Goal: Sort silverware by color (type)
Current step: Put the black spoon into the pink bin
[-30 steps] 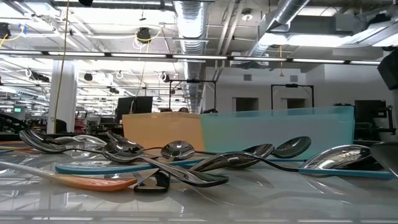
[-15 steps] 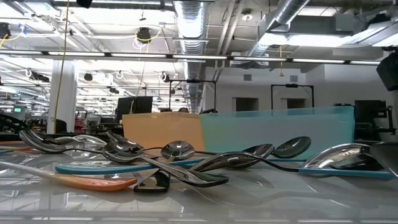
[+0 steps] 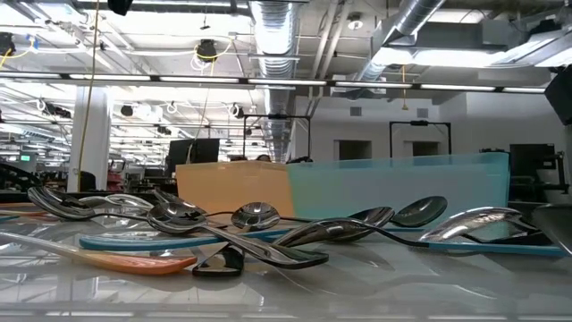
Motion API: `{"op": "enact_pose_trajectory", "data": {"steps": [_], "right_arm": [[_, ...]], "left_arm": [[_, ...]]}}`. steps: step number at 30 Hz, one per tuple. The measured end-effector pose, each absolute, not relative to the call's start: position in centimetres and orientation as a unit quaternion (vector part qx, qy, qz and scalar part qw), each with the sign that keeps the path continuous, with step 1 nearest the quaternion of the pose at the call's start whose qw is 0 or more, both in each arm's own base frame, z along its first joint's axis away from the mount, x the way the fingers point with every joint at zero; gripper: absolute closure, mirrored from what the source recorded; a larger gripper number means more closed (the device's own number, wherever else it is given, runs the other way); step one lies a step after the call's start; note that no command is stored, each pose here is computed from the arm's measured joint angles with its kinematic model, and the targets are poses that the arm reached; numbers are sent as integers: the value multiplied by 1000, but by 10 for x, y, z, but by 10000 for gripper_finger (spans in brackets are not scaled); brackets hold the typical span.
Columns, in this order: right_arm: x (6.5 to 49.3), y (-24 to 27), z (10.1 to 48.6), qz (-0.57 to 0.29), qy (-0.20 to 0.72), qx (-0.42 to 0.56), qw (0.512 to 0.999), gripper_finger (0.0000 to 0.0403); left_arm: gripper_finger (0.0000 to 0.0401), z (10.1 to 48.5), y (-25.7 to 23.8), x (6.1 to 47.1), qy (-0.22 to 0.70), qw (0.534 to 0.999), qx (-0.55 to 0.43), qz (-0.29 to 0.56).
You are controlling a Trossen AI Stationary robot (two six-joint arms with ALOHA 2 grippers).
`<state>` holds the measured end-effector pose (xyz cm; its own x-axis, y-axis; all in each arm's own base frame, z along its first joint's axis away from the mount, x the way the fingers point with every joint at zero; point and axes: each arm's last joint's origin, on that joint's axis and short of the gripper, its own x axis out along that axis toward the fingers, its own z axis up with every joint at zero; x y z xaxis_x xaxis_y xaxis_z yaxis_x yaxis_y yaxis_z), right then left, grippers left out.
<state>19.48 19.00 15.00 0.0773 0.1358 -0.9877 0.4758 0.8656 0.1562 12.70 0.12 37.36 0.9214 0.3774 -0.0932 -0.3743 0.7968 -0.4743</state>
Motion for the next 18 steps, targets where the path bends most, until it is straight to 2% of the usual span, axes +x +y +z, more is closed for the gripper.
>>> {"op": "enact_pose_trajectory", "data": {"steps": [18], "right_arm": [[195,195,172,-94,660,246,704,394]], "left_arm": [[262,373,1,127,1,948,-247,199]]}}
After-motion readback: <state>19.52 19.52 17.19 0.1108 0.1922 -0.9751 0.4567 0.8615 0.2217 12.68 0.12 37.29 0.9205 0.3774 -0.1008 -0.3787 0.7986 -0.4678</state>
